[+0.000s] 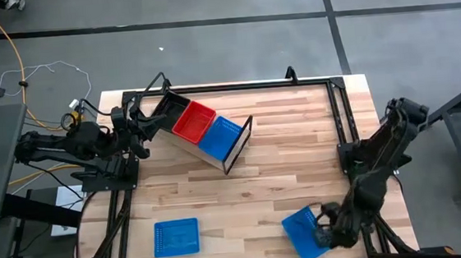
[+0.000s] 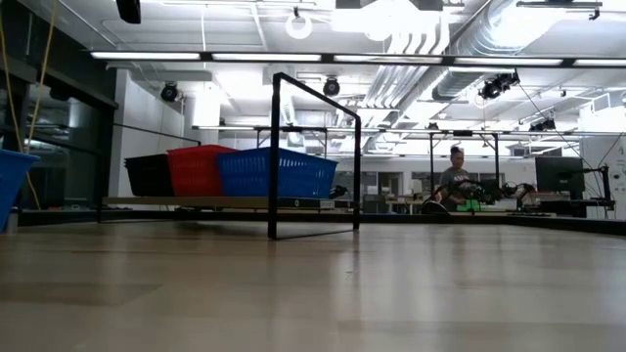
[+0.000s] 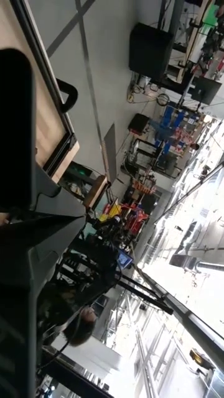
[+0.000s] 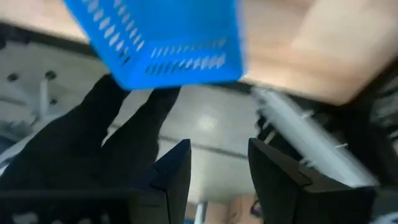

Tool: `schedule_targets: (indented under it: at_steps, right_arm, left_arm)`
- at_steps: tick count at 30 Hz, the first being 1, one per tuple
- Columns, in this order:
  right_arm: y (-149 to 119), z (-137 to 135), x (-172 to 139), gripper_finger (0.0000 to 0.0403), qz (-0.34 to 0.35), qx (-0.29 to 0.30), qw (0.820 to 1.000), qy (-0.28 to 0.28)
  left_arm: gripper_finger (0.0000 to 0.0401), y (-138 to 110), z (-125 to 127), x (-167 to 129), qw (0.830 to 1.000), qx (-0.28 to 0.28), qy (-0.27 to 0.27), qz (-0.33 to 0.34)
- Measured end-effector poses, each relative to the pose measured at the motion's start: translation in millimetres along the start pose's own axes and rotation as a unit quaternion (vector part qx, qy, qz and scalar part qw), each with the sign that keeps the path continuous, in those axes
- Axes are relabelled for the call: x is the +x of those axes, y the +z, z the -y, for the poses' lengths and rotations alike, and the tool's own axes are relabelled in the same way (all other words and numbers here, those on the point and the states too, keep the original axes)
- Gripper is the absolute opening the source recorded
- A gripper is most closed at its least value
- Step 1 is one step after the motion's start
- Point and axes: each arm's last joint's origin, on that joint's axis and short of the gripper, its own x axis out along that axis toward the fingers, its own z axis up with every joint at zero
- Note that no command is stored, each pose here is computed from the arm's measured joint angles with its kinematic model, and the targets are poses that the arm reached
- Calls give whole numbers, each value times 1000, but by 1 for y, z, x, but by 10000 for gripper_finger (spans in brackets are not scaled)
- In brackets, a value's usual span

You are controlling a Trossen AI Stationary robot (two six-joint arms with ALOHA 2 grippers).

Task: Stack baskets on shelf by color
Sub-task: Stack the right blue bin into the blue bin on the shelf

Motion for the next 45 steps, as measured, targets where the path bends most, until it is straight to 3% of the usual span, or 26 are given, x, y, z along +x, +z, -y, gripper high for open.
schedule_targets:
  at_steps: [5,12,23,45]
  right_arm:
    - [-5,-18,30,145,-36,-6,999,28]
    - [5,-19,52,145,-17,13,1000,-15]
    - [24,-9,50,145,45,57,992,-98]
    - [37,-16,77,145,60,61,989,-120]
  left_arm:
    - [0,0,0,0,1000,0,0,1]
    - [0,0,-1,0,1000,1,14,6]
    - [0,0,-1,0,1000,0,14,6]
    - [0,1,-1,0,1000,0,14,7]
